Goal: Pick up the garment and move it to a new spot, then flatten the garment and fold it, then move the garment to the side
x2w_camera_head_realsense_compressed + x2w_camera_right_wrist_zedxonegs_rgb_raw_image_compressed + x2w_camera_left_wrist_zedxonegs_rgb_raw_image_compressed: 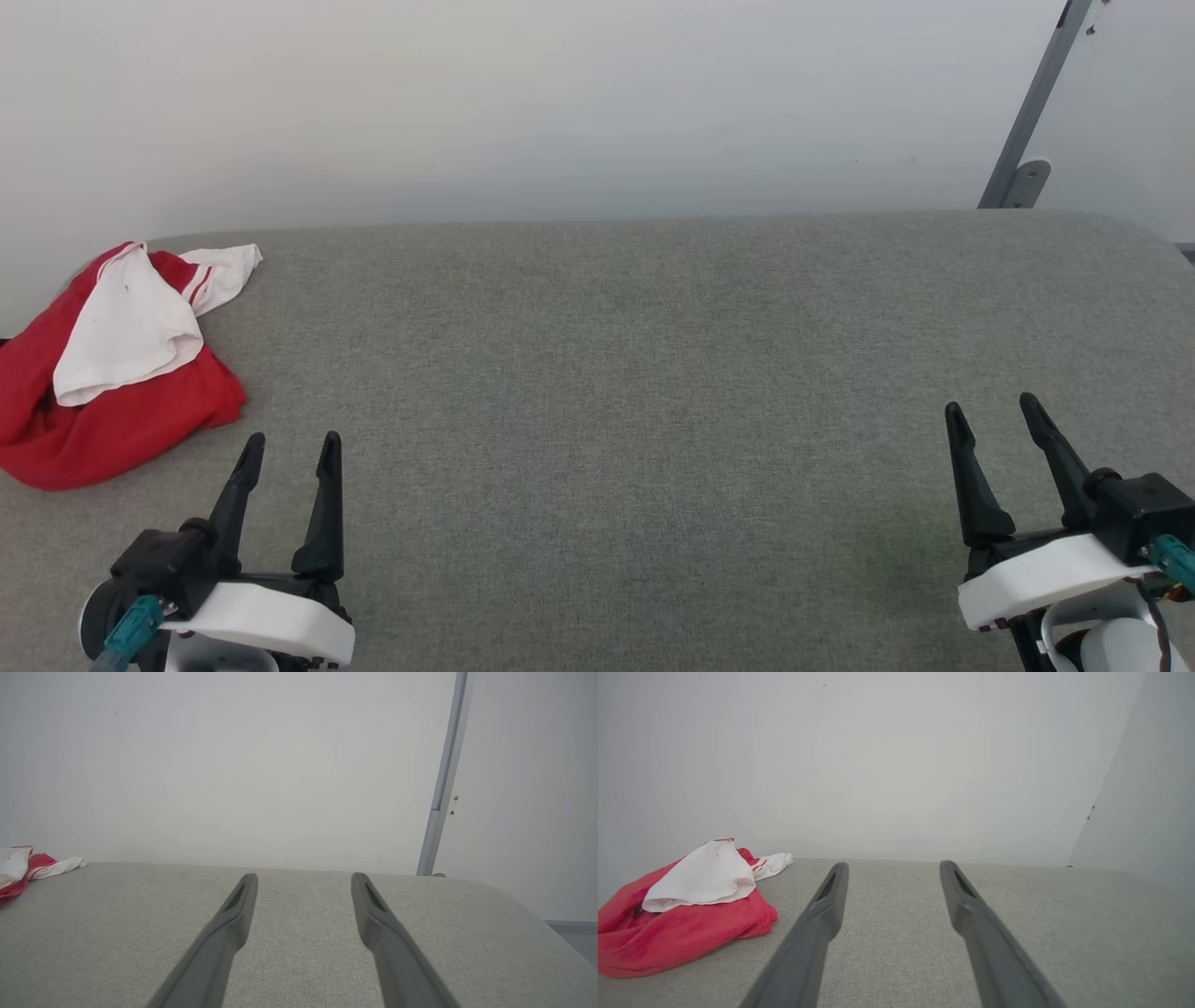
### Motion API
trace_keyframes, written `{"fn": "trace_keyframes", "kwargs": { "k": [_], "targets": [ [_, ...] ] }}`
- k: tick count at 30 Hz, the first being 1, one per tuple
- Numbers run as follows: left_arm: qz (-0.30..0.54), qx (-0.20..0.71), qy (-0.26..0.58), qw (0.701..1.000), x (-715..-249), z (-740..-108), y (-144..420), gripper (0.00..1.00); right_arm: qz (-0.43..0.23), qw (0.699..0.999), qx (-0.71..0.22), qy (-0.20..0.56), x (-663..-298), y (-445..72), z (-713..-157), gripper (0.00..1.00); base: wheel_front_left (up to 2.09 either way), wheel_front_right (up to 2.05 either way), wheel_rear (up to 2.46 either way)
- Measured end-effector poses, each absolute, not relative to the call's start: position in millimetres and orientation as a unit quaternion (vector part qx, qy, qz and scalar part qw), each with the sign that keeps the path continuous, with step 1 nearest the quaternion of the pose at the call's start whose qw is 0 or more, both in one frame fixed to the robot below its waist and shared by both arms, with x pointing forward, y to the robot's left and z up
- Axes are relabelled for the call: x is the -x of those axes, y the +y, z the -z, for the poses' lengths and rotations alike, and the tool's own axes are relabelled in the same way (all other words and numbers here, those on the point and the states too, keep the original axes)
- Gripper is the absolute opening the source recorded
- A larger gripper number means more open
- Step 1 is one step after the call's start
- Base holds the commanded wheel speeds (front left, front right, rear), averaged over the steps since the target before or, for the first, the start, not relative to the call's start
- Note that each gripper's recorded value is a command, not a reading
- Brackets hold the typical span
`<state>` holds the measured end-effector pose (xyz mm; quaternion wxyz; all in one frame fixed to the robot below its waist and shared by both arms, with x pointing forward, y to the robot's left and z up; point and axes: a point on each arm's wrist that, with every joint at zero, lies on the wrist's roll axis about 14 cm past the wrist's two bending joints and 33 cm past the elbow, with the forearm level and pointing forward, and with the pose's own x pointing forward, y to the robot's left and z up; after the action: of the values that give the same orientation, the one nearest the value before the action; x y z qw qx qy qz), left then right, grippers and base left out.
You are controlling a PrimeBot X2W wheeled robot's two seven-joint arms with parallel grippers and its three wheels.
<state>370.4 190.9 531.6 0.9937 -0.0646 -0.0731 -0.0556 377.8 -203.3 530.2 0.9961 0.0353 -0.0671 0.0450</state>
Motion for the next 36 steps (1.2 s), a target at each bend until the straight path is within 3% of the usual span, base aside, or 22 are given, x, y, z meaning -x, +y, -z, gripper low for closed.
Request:
{"fn": "trace_keyframes", "kwargs": {
  "k": [20,36],
  "targets": [
    [0.031,0.087,-0.058,0.994,-366,-520,206,1.00,-0.048,0.996,-0.031,-0.069,-380,-202,-531,1.00,0.00,0.00,0.00],
    [-0.088,0.089,-0.075,0.989,-313,-523,283,1.00,-0.189,0.978,-0.045,-0.070,-394,-102,-538,1.00,0.00,0.00,0.00]
  ]
}}
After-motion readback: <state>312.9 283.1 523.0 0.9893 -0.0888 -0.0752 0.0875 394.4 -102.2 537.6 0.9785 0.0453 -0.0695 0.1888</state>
